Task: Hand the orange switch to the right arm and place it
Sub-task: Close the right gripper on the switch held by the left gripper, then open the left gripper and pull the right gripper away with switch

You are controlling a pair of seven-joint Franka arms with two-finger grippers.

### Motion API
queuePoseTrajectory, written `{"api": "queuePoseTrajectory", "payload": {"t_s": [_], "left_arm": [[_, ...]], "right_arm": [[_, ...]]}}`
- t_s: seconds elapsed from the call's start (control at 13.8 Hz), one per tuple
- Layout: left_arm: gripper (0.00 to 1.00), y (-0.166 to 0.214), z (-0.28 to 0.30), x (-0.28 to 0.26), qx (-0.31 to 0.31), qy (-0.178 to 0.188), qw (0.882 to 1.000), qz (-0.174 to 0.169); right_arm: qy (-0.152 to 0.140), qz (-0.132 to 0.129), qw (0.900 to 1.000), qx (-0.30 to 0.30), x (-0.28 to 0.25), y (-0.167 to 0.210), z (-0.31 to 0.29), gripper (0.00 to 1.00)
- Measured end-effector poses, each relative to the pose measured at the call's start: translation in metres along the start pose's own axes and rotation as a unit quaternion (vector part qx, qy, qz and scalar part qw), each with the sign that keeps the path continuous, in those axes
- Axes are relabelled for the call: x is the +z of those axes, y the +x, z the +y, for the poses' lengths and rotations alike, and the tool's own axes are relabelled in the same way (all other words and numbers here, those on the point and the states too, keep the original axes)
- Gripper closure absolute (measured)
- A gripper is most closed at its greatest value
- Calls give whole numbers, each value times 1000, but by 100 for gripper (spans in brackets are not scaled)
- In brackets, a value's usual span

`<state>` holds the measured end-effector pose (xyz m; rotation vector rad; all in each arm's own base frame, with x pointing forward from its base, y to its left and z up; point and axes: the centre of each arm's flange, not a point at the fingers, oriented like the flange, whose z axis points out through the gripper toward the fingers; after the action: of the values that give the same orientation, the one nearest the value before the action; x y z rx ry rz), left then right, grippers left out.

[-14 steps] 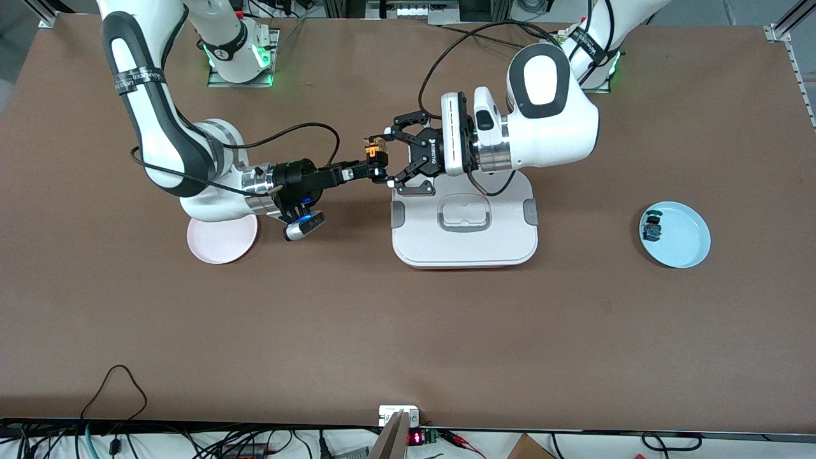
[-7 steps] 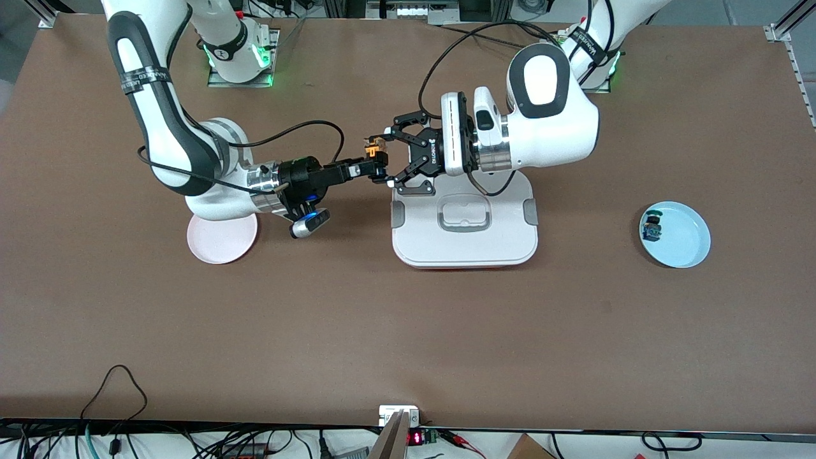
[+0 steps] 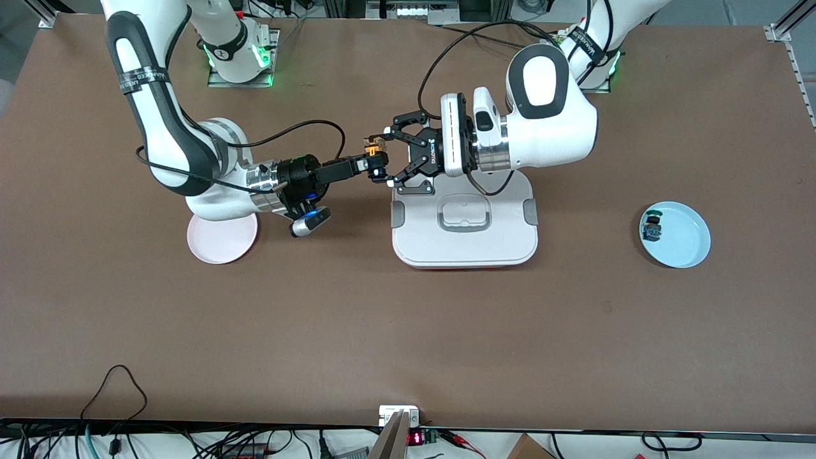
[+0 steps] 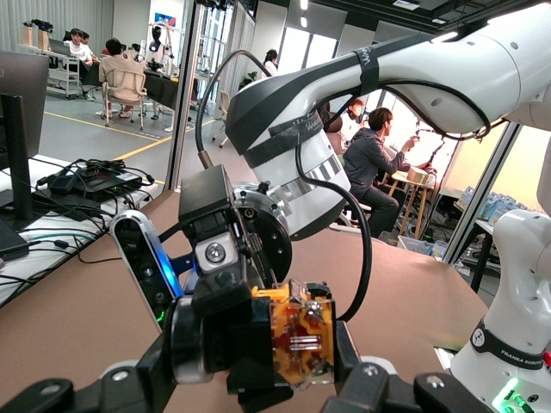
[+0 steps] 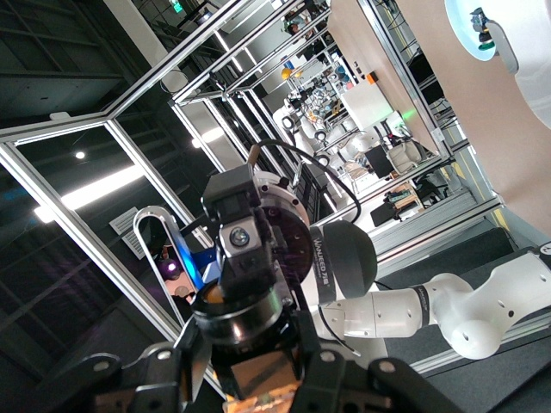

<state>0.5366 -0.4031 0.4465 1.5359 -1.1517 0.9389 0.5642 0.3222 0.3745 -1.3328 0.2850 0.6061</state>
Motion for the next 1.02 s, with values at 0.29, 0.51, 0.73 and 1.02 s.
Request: {"api": "queuePoseTrajectory", "payload": {"t_s": [0.29, 0.51, 0.73, 1.02], "left_arm": [[28, 0, 0, 0, 0, 0, 1000, 0], [22, 0, 0, 0, 8, 0, 1000, 0], [0, 0, 0, 0, 22, -2, 1000, 1], [0, 1, 1, -1, 23, -15, 1000, 5]], "right_arm": [[0, 0, 1000, 0, 0, 0, 0, 56], [0, -2, 1000, 4, 1, 0, 0, 56], [0, -3, 1000, 10, 1, -1, 0, 58], [0, -2, 1000, 11, 1, -1, -1, 58]]}}
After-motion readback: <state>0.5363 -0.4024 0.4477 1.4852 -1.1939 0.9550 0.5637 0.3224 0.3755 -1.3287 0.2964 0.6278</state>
